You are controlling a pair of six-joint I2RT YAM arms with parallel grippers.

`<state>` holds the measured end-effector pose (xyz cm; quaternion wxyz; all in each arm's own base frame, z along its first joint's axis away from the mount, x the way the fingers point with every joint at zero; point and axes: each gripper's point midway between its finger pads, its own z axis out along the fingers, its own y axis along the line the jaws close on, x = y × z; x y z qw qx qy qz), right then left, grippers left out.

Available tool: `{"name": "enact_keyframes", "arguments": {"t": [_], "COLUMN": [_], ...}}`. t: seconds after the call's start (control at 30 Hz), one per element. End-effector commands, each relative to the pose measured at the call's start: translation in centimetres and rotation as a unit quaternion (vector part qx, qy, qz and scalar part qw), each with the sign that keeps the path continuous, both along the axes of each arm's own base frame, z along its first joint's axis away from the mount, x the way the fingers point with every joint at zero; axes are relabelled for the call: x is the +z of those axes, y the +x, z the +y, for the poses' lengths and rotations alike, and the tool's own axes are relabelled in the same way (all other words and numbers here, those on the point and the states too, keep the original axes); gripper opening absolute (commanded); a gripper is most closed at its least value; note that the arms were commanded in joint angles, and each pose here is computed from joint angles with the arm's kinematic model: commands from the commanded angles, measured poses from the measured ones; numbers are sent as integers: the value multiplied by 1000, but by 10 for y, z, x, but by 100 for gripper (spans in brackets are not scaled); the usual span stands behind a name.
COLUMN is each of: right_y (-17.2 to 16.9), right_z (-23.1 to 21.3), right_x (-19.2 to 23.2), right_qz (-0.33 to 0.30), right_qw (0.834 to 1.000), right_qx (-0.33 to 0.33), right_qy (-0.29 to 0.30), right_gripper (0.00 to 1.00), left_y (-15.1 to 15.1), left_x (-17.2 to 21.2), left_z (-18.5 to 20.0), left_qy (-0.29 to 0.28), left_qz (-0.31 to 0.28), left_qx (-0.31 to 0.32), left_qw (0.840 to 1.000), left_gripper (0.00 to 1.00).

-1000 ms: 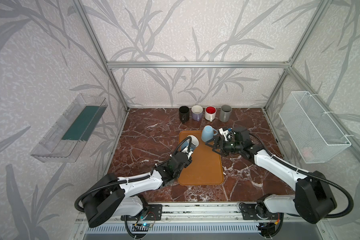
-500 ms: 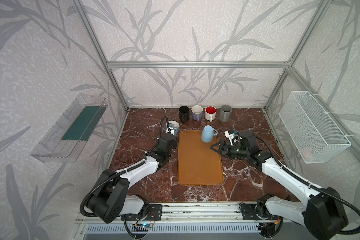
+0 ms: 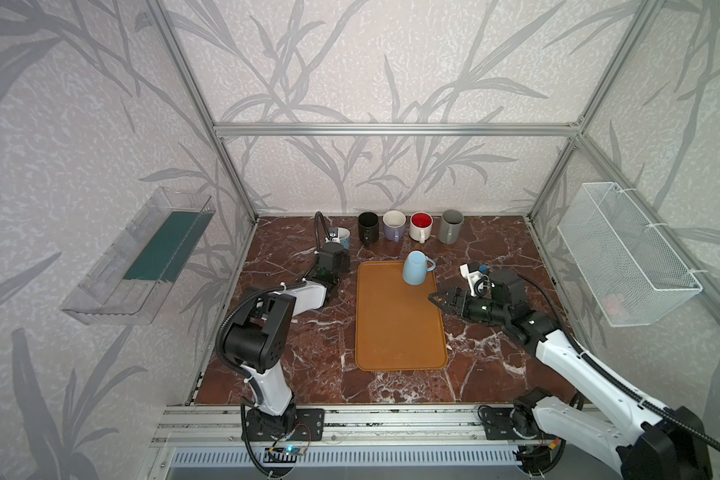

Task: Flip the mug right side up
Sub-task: 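Carry the upright dotted blue mug with the left gripper toward the far mug row, then set the dotted blue mug beside the black mug and open the left gripper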

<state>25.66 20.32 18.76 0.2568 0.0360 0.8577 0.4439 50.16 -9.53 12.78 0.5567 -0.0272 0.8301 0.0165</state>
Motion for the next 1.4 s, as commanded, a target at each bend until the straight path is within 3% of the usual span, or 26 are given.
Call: {"name": "enact_keyframes", "arguments": {"t": [0.0, 0.33, 1.17, 1.37], "right_y": [-4, -7, -5, -5], "right_z": [-6, -17, -24, -25], "right_x": [-4, -1, 4, 4], "right_qz": [2, 2, -3, -3], "right_qw": [1000, 999, 999, 999], "right_qx": [-8, -21, -34, -36], "right_qy": [-11, -24, -33, -34], "right_gripper": [93, 93, 93, 92], "left_y": [29, 61, 93, 89], "left_x": [39, 23, 12, 5], "left_z": [6, -4, -13, -16], "left_qy": [-48, -67, -64, -72], "left_qz": [-75, -87, -132, -146], "left_qx": [23, 4, -7, -19], "left_qw": [996, 994, 989, 987], "left_gripper": [0, 0, 0, 17]}}
